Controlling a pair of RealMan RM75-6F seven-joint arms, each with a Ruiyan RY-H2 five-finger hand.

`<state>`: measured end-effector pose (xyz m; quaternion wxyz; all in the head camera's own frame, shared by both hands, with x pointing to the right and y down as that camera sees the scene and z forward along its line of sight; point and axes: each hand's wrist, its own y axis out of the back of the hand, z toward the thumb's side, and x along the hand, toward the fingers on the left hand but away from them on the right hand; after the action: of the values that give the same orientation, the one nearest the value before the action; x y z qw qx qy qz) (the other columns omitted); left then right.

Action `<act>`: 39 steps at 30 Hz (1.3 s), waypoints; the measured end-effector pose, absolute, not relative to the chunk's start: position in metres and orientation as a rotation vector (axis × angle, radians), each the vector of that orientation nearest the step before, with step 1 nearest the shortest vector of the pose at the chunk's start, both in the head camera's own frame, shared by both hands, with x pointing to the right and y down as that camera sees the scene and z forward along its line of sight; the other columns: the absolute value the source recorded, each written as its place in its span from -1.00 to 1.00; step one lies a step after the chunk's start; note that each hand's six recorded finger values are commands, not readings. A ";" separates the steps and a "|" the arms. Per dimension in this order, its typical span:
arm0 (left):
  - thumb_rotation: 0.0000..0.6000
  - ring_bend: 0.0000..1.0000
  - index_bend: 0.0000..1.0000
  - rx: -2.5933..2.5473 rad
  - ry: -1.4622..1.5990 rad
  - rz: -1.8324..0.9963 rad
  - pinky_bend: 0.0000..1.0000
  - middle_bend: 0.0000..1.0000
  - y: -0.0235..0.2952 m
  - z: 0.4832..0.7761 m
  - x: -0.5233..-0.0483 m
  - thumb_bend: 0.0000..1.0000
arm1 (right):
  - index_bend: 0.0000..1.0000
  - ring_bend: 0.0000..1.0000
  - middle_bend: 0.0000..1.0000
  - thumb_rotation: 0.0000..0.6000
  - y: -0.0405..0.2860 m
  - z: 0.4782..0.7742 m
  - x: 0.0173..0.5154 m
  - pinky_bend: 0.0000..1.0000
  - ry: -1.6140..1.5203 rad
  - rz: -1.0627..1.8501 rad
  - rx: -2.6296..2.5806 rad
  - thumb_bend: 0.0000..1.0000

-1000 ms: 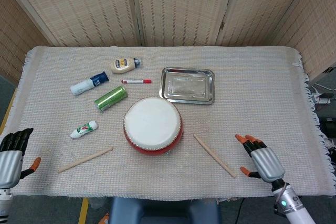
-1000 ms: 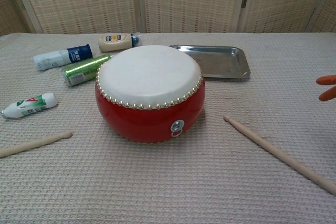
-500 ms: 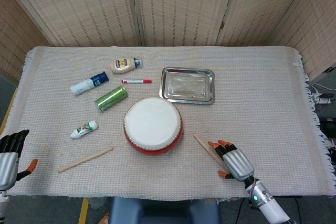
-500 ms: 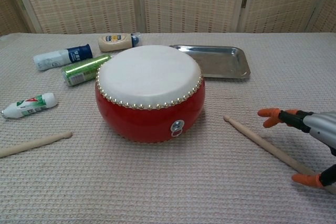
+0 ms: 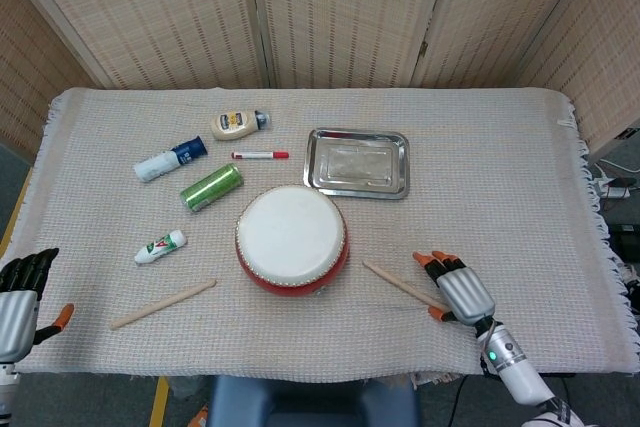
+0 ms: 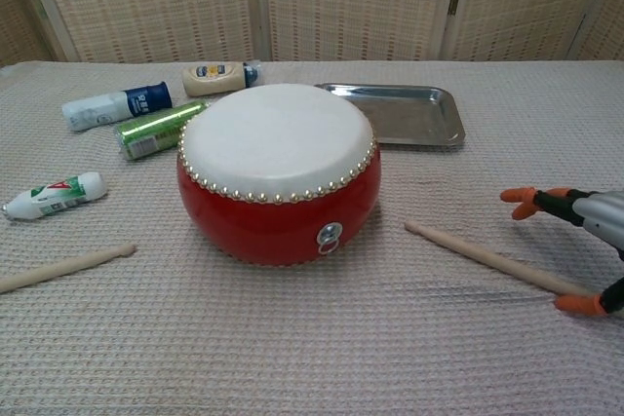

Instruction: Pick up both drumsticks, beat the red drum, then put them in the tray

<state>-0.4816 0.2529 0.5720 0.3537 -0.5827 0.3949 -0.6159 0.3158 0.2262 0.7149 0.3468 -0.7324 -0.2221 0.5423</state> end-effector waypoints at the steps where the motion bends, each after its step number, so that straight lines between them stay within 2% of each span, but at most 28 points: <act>1: 1.00 -0.86 -0.87 -1.506 1.021 -1.593 -0.83 -0.84 0.253 0.572 -0.482 -0.36 | -0.81 -0.94 -0.68 1.00 0.222 0.715 0.317 -0.61 -0.581 1.410 -1.893 -0.60; 12: 1.00 -0.86 -0.87 -1.499 1.015 -1.601 -0.83 -0.84 0.252 0.571 -0.481 -0.35 | -0.53 -0.94 -0.68 1.00 0.204 0.704 0.292 -0.61 -0.626 1.366 -2.055 -0.57; 22: 1.00 -0.86 -0.87 -1.502 1.014 -1.606 -0.83 -0.84 0.253 0.571 -0.483 -0.36 | -0.28 -0.94 -0.68 1.00 0.187 0.724 0.254 -0.61 -0.616 1.320 -2.084 -0.51; 39: 1.00 -0.86 -0.87 -1.506 1.026 -1.615 -0.83 -0.84 0.256 0.572 -0.487 -0.36 | -0.16 -0.94 -0.68 1.00 0.188 0.742 0.240 -0.61 -0.573 1.320 -2.045 -0.41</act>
<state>-0.4870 0.2565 0.5721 0.3461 -0.5804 0.3952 -0.6222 0.2400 0.1879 0.7424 0.3151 -0.7762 -0.2173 0.5010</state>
